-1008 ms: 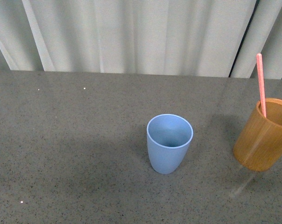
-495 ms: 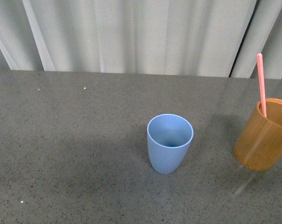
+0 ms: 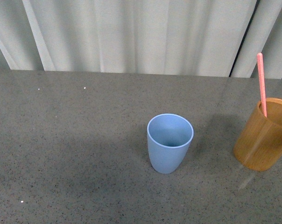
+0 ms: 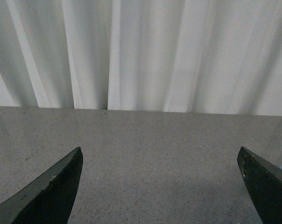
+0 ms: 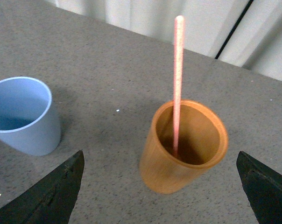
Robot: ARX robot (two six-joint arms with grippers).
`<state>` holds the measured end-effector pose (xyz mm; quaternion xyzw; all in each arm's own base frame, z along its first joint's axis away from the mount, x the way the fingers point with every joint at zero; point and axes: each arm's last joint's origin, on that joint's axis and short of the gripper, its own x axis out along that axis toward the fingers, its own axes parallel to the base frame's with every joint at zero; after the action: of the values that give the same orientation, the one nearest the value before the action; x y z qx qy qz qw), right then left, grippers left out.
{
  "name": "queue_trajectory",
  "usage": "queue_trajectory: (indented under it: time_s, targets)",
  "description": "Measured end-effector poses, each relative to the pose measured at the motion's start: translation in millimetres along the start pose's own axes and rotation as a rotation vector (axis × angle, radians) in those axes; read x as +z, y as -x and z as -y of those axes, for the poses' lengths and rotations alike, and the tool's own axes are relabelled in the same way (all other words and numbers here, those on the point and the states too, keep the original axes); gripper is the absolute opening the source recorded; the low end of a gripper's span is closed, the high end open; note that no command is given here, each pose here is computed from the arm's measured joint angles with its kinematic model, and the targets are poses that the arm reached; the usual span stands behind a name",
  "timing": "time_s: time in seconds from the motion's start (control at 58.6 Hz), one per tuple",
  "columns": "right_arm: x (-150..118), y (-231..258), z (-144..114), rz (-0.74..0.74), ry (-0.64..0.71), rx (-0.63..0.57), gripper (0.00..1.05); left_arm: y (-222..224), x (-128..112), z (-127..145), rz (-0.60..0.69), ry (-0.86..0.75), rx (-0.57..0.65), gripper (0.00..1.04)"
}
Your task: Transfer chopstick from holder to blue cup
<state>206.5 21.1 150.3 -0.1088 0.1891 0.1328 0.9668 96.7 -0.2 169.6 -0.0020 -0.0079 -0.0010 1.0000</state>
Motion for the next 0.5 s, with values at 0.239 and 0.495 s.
queue_trajectory:
  time_s: [0.239,0.495]
  targets:
    - [4,-18,16,0.012,-0.02,-0.035,0.95,0,0,0,0.0,0.0,0.0,0.98]
    - [14,-44,20,0.022,-0.028,-0.029,0.95,0,0,0,0.0,0.0,0.0,0.98]
